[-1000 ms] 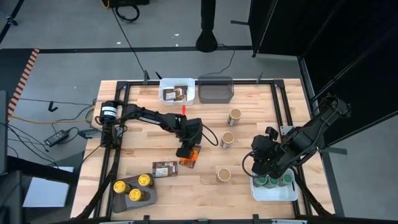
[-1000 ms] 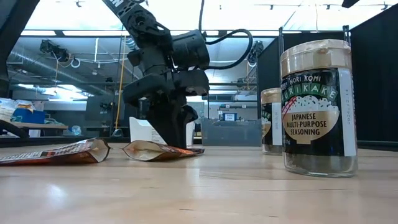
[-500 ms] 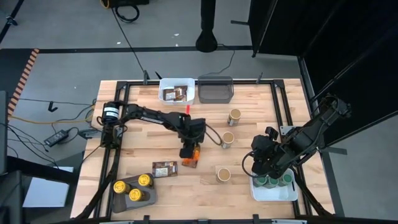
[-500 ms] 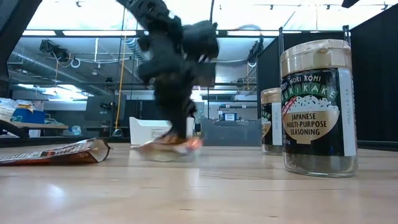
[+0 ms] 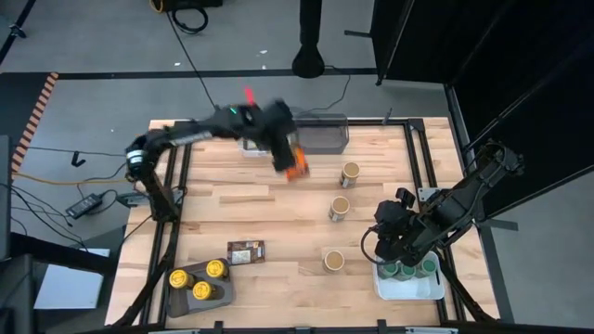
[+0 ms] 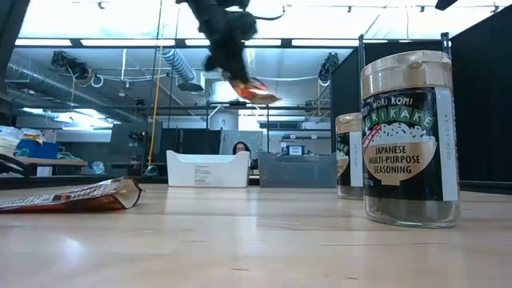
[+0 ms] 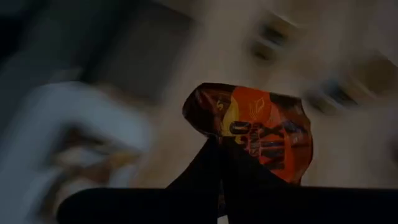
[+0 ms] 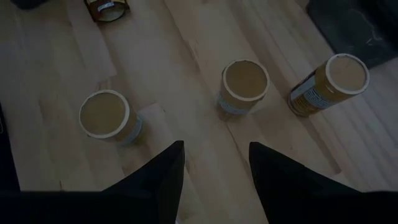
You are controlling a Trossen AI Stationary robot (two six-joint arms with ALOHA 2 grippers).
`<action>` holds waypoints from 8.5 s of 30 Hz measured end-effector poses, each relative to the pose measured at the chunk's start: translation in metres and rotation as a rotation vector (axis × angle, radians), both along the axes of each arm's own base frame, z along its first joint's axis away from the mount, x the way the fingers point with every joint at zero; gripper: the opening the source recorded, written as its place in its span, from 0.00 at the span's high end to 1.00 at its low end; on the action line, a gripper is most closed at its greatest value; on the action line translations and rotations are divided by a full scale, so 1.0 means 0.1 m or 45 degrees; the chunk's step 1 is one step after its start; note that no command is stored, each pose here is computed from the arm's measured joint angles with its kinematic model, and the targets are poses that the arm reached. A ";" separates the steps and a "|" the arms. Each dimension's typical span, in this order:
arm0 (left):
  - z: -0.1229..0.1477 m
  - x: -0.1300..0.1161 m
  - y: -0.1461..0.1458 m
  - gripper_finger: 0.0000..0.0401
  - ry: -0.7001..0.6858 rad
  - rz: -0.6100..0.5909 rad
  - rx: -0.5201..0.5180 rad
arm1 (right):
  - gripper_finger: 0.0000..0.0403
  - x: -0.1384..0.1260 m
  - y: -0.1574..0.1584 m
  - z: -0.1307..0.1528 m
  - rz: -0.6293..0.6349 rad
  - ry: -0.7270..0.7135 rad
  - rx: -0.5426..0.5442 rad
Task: Sort spices by type
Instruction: Put the orange seasoning pack into the top white bin, then put the brown seasoning bottle into the top black bin
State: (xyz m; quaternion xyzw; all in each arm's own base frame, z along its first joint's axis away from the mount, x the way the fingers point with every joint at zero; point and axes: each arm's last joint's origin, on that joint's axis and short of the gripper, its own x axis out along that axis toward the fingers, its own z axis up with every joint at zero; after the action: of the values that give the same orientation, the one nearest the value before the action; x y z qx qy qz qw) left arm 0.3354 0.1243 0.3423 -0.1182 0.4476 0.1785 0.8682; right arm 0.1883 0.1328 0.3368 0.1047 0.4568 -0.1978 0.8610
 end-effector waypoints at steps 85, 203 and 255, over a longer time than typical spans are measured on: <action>-1.27 -0.75 -2.08 0.68 -0.112 -0.717 -0.220 | 0.53 0.03 0.01 0.02 0.006 -0.061 -0.036; 0.39 -0.06 0.36 1.00 0.389 -0.404 0.381 | 0.53 0.03 0.02 -0.22 -0.030 -0.016 -0.026; 0.79 -0.60 0.65 0.62 0.096 -0.291 0.061 | 0.51 0.23 -0.23 -0.18 -0.052 -0.097 -0.263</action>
State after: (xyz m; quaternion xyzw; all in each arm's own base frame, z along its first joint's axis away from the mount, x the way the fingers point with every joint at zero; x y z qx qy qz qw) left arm 0.2758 0.1898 0.4215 -0.0388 0.4859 0.0935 0.8681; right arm 0.2114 0.1099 0.3184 0.0321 0.3986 -0.2570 0.8798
